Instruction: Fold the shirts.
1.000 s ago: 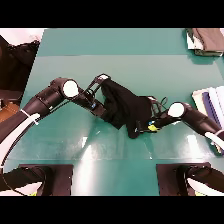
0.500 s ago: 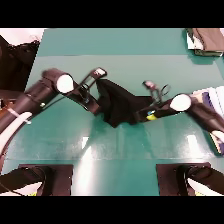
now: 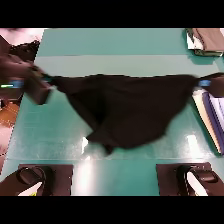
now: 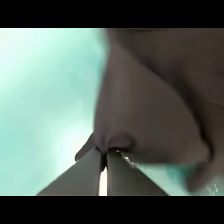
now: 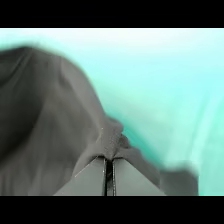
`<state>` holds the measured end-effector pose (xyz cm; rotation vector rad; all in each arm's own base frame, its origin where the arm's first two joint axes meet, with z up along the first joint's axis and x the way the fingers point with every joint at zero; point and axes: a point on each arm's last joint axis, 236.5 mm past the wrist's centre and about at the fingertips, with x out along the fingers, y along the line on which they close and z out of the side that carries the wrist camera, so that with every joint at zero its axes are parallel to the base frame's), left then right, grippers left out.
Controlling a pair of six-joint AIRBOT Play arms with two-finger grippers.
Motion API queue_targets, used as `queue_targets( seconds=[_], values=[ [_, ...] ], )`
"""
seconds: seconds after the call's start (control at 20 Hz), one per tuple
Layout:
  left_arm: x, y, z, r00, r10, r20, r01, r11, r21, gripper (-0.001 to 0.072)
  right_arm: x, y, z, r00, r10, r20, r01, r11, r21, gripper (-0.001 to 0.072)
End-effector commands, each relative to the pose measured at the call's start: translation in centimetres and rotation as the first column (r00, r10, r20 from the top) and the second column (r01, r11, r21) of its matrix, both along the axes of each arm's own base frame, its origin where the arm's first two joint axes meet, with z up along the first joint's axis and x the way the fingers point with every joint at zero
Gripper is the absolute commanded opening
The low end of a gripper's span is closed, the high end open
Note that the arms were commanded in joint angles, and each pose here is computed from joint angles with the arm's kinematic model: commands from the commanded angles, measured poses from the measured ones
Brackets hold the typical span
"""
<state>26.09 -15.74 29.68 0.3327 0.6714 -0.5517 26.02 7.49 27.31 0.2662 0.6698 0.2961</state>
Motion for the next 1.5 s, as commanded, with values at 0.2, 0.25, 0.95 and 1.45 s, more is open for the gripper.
queue_targets(
  seconds=[0.2, 0.25, 0.95, 1.45],
  values=[
    [-7.0, 7.9, 9.8, 0.975, 0.157, 0.157, -0.140, 0.983, -0.118, 0.0021, -6.4, -8.4, 6.8, 0.917, -0.388, 0.091, 0.396, 0.910, -0.118, 0.0025],
    [-6.6, 9.3, 8.9, 0.969, 0.209, 0.133, -0.201, 0.977, -0.072, 0.0021, -5.8, -8.5, 6.9, 0.922, -0.380, 0.077, 0.387, 0.916, -0.108, 0.0025],
    [10.2, 2.9, -19.7, 0.960, 0.183, -0.213, -0.091, 0.921, 0.380, 0.0021, 11.3, -4.0, -12.4, 0.945, -0.078, -0.319, 0.071, 0.997, -0.033, 0.0026],
    [14.3, 6.3, -25.0, 0.889, 0.295, -0.350, -0.234, 0.950, 0.205, 0.0022, 16.8, -4.0, -21.9, 0.889, -0.085, -0.451, 0.075, 0.996, -0.039, 0.0694]
  ],
)
